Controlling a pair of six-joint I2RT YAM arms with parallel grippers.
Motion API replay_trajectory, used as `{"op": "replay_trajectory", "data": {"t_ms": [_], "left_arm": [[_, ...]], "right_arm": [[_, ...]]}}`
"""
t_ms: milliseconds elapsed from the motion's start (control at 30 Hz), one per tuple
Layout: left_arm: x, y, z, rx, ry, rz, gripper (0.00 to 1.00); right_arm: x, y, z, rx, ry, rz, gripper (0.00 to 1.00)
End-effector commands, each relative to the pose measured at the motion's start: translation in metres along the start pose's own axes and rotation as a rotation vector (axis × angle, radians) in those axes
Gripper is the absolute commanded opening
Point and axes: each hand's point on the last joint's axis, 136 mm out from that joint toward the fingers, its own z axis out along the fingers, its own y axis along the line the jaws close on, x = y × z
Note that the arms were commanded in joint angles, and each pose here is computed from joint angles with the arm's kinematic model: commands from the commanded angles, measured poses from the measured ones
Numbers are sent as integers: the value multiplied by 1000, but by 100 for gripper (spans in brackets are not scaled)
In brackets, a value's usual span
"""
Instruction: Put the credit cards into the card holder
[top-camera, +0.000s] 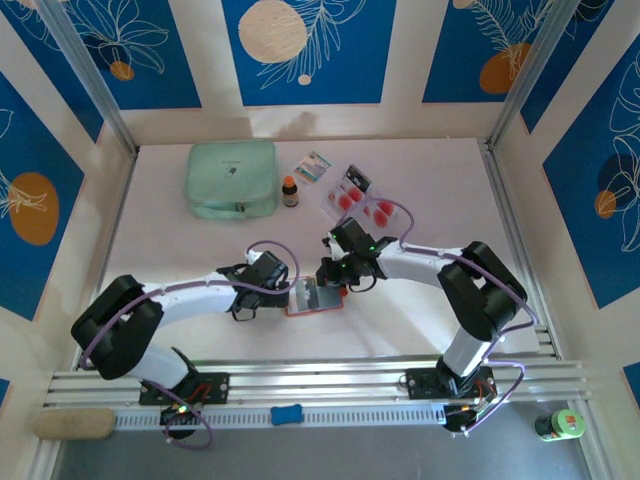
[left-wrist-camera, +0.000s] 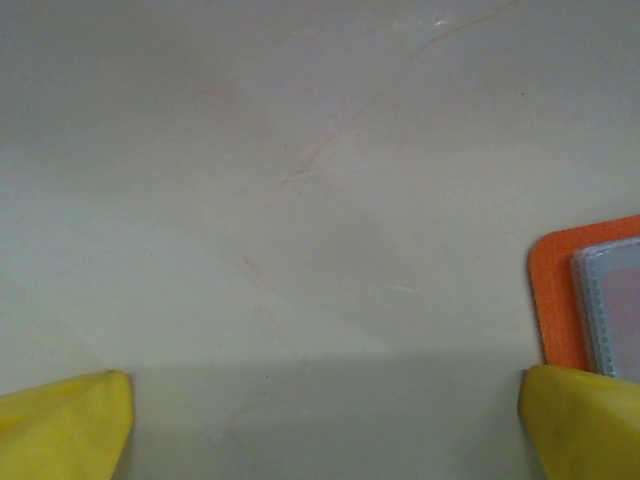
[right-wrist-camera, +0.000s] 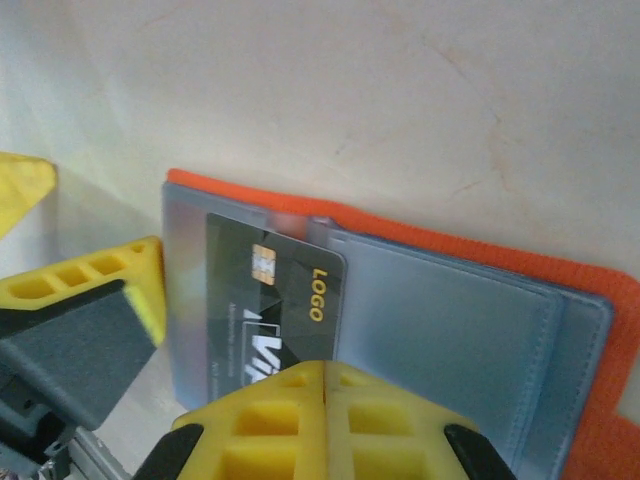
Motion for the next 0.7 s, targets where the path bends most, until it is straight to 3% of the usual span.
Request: {"op": "replay_trajectory", "data": {"t_ms": [0,467,667], "left_arm": [[3,-7,11,39,10,4,100],[2,-7,11,45,-3,-2,100],[-5,-7,2,50,-25,-6,100]], "right_arm": [[11,-3,10,23,52,-11,0],[22,30,30,24,112,-79,0],[20,28,17,60,86,-101,0]]}}
